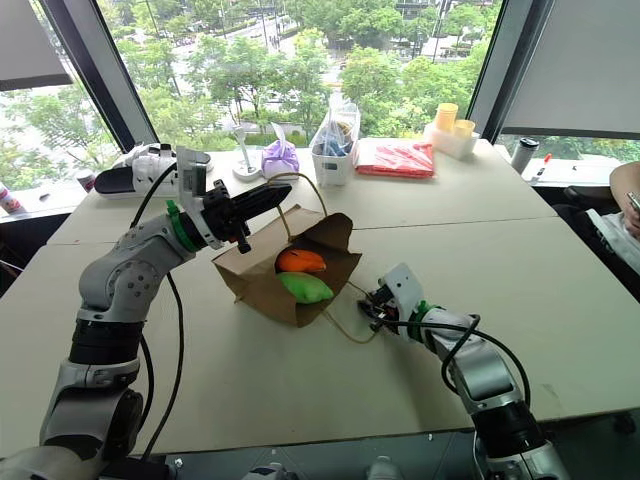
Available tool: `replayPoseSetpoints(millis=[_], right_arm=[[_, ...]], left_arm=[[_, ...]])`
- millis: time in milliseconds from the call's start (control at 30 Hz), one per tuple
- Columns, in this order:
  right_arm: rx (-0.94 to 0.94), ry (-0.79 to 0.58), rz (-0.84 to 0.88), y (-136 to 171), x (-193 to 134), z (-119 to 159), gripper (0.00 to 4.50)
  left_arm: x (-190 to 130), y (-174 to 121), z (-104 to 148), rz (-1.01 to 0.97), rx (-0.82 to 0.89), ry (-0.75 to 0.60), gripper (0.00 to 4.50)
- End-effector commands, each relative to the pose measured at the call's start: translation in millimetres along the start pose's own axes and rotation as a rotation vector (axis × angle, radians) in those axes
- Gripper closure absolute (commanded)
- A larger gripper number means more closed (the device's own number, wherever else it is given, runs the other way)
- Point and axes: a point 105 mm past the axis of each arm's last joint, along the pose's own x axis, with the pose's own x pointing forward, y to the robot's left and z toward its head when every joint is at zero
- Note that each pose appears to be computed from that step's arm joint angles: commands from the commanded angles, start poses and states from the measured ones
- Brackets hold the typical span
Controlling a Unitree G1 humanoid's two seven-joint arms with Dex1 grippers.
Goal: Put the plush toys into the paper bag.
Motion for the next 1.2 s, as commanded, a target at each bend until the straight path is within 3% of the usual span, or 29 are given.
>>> replayPoseSetpoints(millis=[33, 100, 200, 400, 500, 600, 900, 1200], right_arm=[[-0.009, -0.036, -0.008, -4.1, -1.1, 13.8, 4.43], [0.029, -0.064, -0.007, -6.3, -5.1, 23.1, 4.43], [0.101, -0.200, 0.032, -9.0, -25.0, 70.2, 4.43], [0.063, -0.429, 0.118, -6.0, -65.2, 164.7, 4.43], [0.066, -0.464, 0.124, -6.9, -73.6, 181.0, 4.43], [0.087, -0.489, 0.147, -2.3, -77.2, 188.9, 4.43], [0.135, -0.430, 0.171, 20.1, -66.3, 167.7, 4.43], [0.091, -0.338, 0.077, 12.3, -67.6, 143.9, 4.43]], left_arm=[[1.8, -6.1, 15.5, -0.018, 0.057, -0.042, 4.50], [1.9, -5.3, 16.8, -0.012, 0.060, -0.048, 4.50], [2.6, 2.6, 23.7, 0.027, 0.086, -0.067, 4.50], [18.3, 22.1, 36.7, 0.033, 0.120, -0.113, 4.50], [31.2, 25.2, 34.5, -0.002, 0.134, -0.108, 4.50], [42.9, 30.3, 23.9, -0.040, 0.142, -0.063, 4.50], [61.3, 50.4, -14.9, -0.085, 0.160, 0.099, 4.50], [59.9, 55.2, -48.3, -0.081, 0.189, 0.225, 4.50]])
